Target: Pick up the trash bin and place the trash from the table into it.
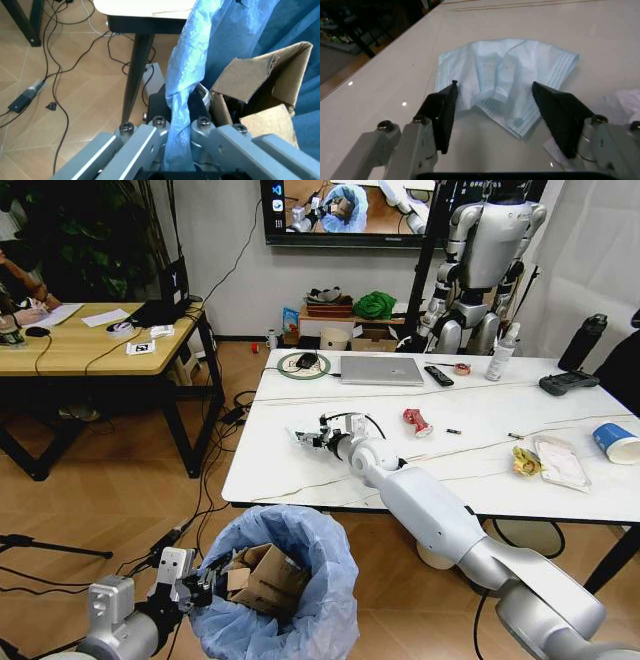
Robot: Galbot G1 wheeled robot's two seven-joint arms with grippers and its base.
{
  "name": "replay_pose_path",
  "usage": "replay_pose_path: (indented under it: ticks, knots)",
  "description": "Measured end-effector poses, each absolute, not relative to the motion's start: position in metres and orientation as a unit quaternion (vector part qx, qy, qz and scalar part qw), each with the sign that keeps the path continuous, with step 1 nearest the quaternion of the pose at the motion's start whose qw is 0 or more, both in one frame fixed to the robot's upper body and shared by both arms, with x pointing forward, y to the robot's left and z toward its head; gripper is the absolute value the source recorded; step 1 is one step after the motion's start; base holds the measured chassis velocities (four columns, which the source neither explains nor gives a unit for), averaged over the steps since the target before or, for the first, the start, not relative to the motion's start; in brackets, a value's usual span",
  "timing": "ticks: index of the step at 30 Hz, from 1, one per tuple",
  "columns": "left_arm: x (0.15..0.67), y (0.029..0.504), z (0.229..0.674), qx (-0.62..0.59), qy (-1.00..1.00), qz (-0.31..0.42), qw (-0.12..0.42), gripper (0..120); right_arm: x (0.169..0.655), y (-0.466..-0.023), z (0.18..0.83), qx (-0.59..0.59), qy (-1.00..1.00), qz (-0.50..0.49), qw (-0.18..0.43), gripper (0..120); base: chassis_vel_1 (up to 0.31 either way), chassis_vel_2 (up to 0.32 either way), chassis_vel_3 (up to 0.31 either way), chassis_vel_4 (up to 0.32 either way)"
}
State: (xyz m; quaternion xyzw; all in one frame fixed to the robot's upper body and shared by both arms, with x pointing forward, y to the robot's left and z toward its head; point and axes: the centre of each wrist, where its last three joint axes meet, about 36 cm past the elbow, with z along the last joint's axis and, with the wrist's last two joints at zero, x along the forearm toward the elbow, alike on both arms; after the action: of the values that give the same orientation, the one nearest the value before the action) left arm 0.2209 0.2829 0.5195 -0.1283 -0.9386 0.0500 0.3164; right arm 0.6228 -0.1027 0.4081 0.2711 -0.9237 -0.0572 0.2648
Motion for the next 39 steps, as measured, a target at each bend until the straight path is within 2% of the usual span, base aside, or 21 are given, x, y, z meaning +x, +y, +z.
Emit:
replay_pose_path:
  ticks: [1,7,10,11,13,14,16,29,36,39]
  knots:
    - [0.221,0.283,0.519,-0.128,-0.939,0.050,0.316,0,0.623,-0.103,0.408,0.271,-0.924,-0.057,0.265,59,0.000,0.000,0.000,0.000]
    - [0.222,0.283,0.520,-0.130,-0.939,0.049,0.316,0,0.621,-0.104,0.407,0.271,-0.924,-0.057,0.265,32,0.000,0.000,0.000,0.000]
    - [0.222,0.283,0.520,-0.130,-0.939,0.049,0.315,0,0.621,-0.104,0.408,0.271,-0.924,-0.056,0.264,25,0.000,0.000,0.000,0.000]
    - [0.222,0.283,0.520,-0.130,-0.939,0.049,0.315,0,0.621,-0.104,0.408,0.272,-0.924,-0.056,0.264,19,0.000,0.000,0.000,0.000]
    - [0.222,0.283,0.520,-0.130,-0.939,0.049,0.315,0,0.621,-0.103,0.408,0.273,-0.923,-0.055,0.265,11,0.000,0.000,0.000,0.000]
    - [0.222,0.283,0.520,-0.130,-0.939,0.049,0.315,0,0.621,-0.103,0.408,0.273,-0.923,-0.055,0.265,11,0.000,0.000,0.000,0.000]
    - [0.222,0.283,0.520,-0.130,-0.939,0.049,0.315,0,0.621,-0.103,0.408,0.274,-0.923,-0.055,0.265,1,0.000,0.000,0.000,0.000]
    - [0.222,0.283,0.520,-0.129,-0.939,0.050,0.314,0,0.613,-0.105,0.415,0.286,-0.922,-0.051,0.256,0,0.000,0.000,0.000,0.000]
    - [0.222,0.283,0.520,-0.129,-0.939,0.050,0.314,0,0.593,-0.115,0.443,0.312,-0.923,-0.070,0.213,0,0.000,0.000,0.000,0.000]
    - [0.222,0.283,0.520,-0.129,-0.939,0.050,0.314,0,0.573,-0.135,0.459,0.330,-0.922,-0.079,0.187,0,0.000,0.000,0.000,0.000]
